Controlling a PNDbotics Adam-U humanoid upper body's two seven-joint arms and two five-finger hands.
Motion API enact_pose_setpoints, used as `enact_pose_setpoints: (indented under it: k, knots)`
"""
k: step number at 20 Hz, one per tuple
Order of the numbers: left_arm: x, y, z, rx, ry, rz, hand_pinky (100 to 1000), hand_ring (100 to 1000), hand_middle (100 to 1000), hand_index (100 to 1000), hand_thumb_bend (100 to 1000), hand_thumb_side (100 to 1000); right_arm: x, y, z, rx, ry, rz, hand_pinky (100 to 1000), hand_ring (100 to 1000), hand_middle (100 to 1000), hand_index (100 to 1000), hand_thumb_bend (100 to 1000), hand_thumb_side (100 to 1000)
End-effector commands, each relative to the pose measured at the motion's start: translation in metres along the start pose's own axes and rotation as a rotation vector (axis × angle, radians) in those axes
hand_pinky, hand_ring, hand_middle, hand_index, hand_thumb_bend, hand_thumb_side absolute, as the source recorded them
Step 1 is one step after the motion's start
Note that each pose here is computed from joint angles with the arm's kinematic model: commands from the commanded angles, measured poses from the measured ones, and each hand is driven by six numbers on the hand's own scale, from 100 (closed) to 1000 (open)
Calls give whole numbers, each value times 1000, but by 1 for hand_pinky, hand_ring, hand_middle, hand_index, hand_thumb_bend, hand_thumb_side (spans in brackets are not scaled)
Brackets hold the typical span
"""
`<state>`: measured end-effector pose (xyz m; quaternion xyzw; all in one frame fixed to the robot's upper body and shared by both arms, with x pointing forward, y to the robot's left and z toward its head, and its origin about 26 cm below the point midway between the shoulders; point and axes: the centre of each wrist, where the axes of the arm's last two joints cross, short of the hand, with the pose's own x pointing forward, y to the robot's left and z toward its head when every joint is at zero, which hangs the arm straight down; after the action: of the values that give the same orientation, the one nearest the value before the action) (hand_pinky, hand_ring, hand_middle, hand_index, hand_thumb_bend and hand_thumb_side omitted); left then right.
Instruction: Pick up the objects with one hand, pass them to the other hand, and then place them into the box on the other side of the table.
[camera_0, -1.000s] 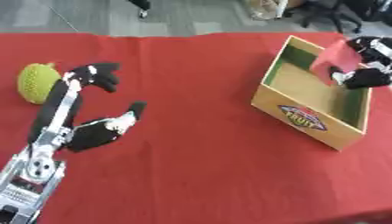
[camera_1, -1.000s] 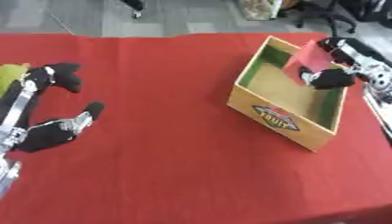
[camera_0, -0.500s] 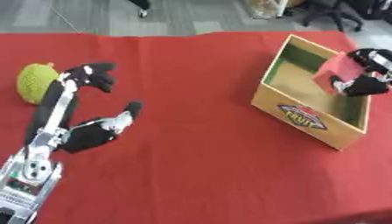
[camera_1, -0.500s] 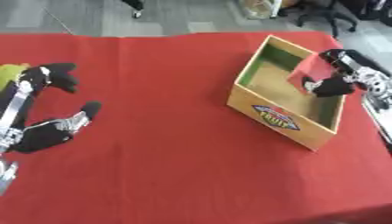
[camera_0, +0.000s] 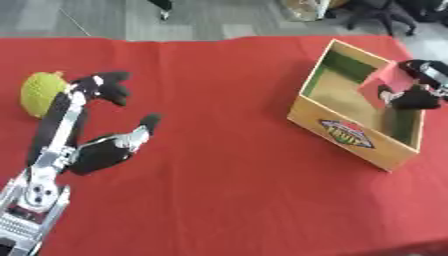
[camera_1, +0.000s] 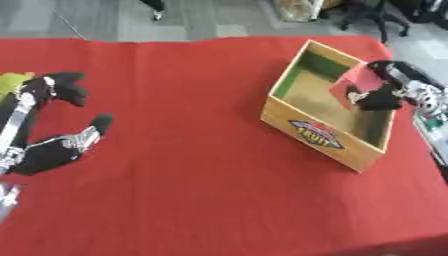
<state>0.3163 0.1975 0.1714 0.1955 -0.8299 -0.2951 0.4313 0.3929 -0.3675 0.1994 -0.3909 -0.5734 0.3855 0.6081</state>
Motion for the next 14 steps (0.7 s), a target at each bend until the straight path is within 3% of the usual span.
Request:
enact_pose_setpoints:
  k: [1, 3, 7, 8, 9, 11, 14]
  knots:
    - [2, 8, -2, 20, -15, -12, 824, 594, 589, 819, 500, 427, 1, -17, 1, -39, -11, 49, 935, 871, 717, 927, 200, 367]
    - [2, 8, -2, 21, -15, -12, 824, 594, 588, 818, 498, 426, 0, -16, 1, -29, -17, 54, 930, 848, 661, 935, 229, 332]
    - [2, 8, -2, 23, -11, -13, 824, 593, 588, 819, 501, 426, -1, -15, 1, -20, -25, 50, 935, 851, 669, 963, 234, 226]
    - [2, 8, -2, 25, -11, -14, 824, 593, 589, 819, 502, 426, -2, -16, 1, -25, -26, 51, 936, 852, 669, 967, 258, 245]
    - [2, 8, -2, 26, -10, -14, 824, 594, 588, 819, 501, 425, -2, -16, 1, -30, -26, 53, 939, 858, 674, 968, 263, 330]
    - [2, 9, -2, 28, -9, -14, 825, 593, 589, 820, 498, 420, -1, -17, 1, -52, -18, 64, 941, 864, 686, 960, 206, 391]
    - [2, 9, -2, 29, -9, -14, 825, 593, 588, 820, 497, 420, 0, -16, 1, -71, -6, 69, 946, 872, 701, 960, 190, 404]
